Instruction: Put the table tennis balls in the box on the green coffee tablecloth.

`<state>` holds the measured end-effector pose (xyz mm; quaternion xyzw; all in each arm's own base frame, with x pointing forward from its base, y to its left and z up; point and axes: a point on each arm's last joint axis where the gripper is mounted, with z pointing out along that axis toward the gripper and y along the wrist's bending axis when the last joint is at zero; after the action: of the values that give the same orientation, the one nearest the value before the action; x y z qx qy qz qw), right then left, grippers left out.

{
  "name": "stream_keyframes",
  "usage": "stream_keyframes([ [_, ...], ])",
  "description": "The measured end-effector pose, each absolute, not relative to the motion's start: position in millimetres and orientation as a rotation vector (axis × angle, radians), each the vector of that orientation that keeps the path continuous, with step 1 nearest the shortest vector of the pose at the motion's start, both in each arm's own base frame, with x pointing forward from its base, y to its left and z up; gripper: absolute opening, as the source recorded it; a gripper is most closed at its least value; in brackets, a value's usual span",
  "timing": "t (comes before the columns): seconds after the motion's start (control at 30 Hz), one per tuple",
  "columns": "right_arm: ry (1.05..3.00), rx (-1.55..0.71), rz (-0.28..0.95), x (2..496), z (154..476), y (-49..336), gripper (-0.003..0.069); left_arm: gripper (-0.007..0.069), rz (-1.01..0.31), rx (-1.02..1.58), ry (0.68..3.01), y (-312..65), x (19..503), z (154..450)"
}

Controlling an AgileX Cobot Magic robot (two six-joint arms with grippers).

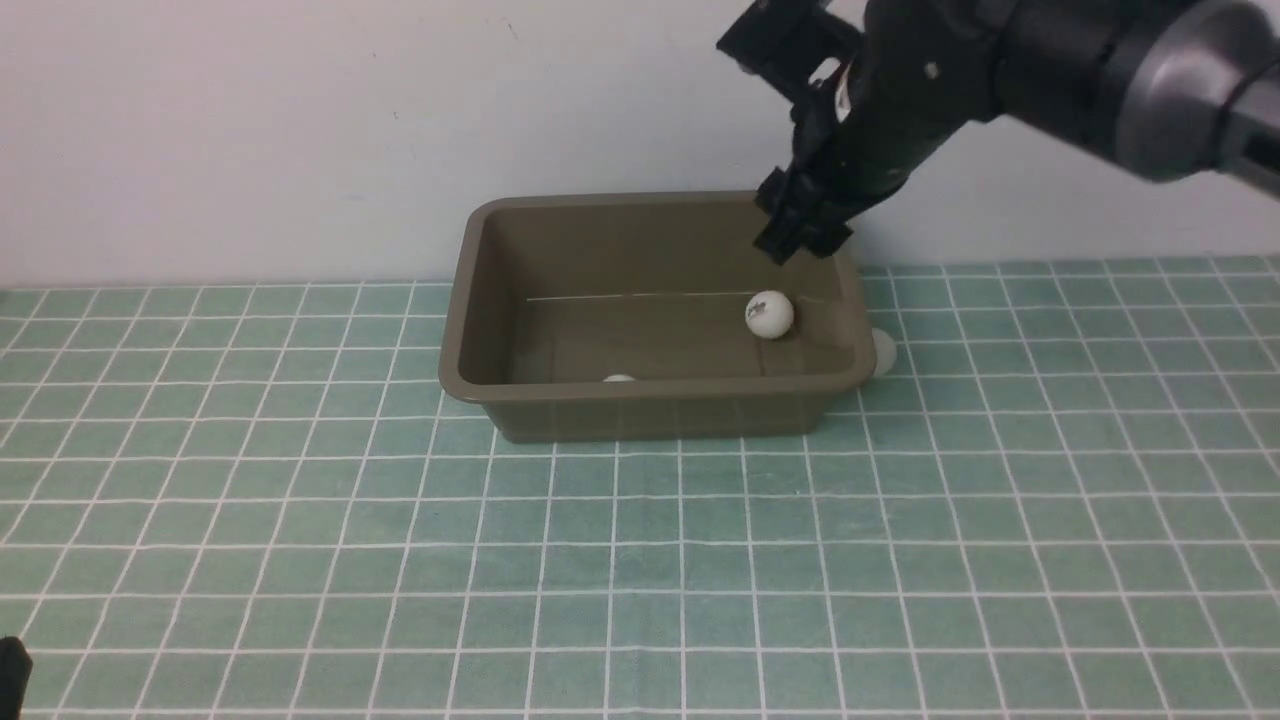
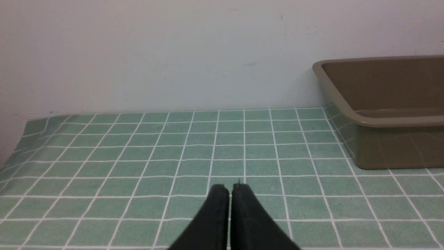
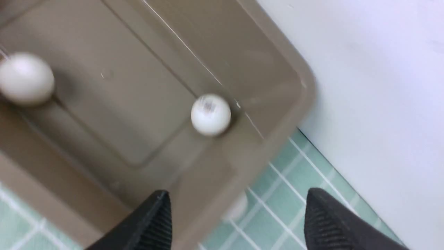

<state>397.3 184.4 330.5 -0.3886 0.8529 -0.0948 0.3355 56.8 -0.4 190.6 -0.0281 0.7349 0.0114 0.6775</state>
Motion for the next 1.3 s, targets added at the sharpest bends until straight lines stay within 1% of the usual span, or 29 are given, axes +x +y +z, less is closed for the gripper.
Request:
stream_keyframes([
  [0.23, 2.275, -1.035, -0.187, 393.1, 350.5, 141.1, 0.046, -0.0004, 0.026, -0.063, 1.651, -0.4, 56.8, 190.6],
  [0.3, 2.309, -1.029, -0.14, 393.4, 351.9, 126.2, 0.0455, -0.0004, 0.026, -0.063, 1.651, -0.4, 56.8, 190.6],
  [0.33, 2.323, -1.025, -0.108, 393.5, 353.1, 117.5, 0.0451, -0.0004, 0.026, -0.063, 1.651, -0.4, 56.8, 190.6],
  [0.37, 2.343, -1.026, -0.038, 393.7, 353.2, 105.9, 0.0445, -0.0004, 0.026, -0.063, 1.651, -0.4, 56.8, 190.6],
  [0.43, 2.349, -1.019, 0.027, 396.1, 353.3, 89.2, 0.0438, -0.0004, 0.026, -0.063, 1.651, -0.4, 56.8, 190.6],
  [0.47, 2.341, -1.021, 0.112, 397.1, 352.9, 77.7, 0.0433, -0.0004, 0.026, -0.063, 1.651, -0.4, 56.8, 190.6],
  [0.5, 2.335, -1.031, 0.124, 397.9, 352.0, 71.9, 0.0433, -0.0004, 0.026, -0.063, 1.651, -0.4, 56.8, 190.6],
  [0.57, 2.304, -1.046, 0.212, 398.6, 349.7, 59.8, 0.043, -0.0004, 0.026, -0.063, 1.651, -0.4, 56.8, 190.6],
  [0.6, 2.292, -1.064, 0.216, 398.6, 349.3, 58.7, 0.043, -0.0004, 0.026, -0.063, 1.651, -0.4, 56.8, 190.6],
  [0.63, 2.265, -1.077, 0.266, 398.8, 346.8, 53.0, 0.043, -0.0004, 0.026, -0.063, 1.651, -0.4, 56.8, 190.6],
  [0.7, 2.195, -1.155, 0.32, 400.0, 337.6, 46.3, 0.0429, -0.0004, 0.026, -0.063, 1.651, -0.4, 56.8, 190.6],
  [0.8, 2.147, -1.254, 0.325, 403.3, 324.1, 46.2, 0.0429, -0.0004, 0.026, -0.063, 1.651, -0.4, 56.8, 190.6],
  [0.9, 2.09, -1.405, 0.32, 414.9, 294.1, 46.7, 0.0429, -0.0004, 0.026, -0.063, 1.651, -0.4, 56.8, 190.6],
  [0.93, 2.083, -1.43, 0.318, 417.3, 288.1, 46.6, 0.0429, -0.0004, 0.026, -0.063, 1.651, -0.4, 56.8, 190.6],
  [1.03, 2.047, -1.556, 0.326, 431.0, 252.1, 46.3, 0.0429, -0.0004, 0.026, -0.063, 1.651, -0.4, 56.8, 190.6],
  [1.13, 2.004, -1.653, 0.328, 438.8, 226.3, 46.0, 0.0429, -0.0004, 0.026, -0.063, 1.651, -0.4, 56.8, 190.6],
  [1.3, 1.907, -1.739, 0.228, 450.5, 206.5, 43.9, 0.0429, -0.0004, 0.026, -0.063, 1.651, -0.4, 56.8, 190.6],
])
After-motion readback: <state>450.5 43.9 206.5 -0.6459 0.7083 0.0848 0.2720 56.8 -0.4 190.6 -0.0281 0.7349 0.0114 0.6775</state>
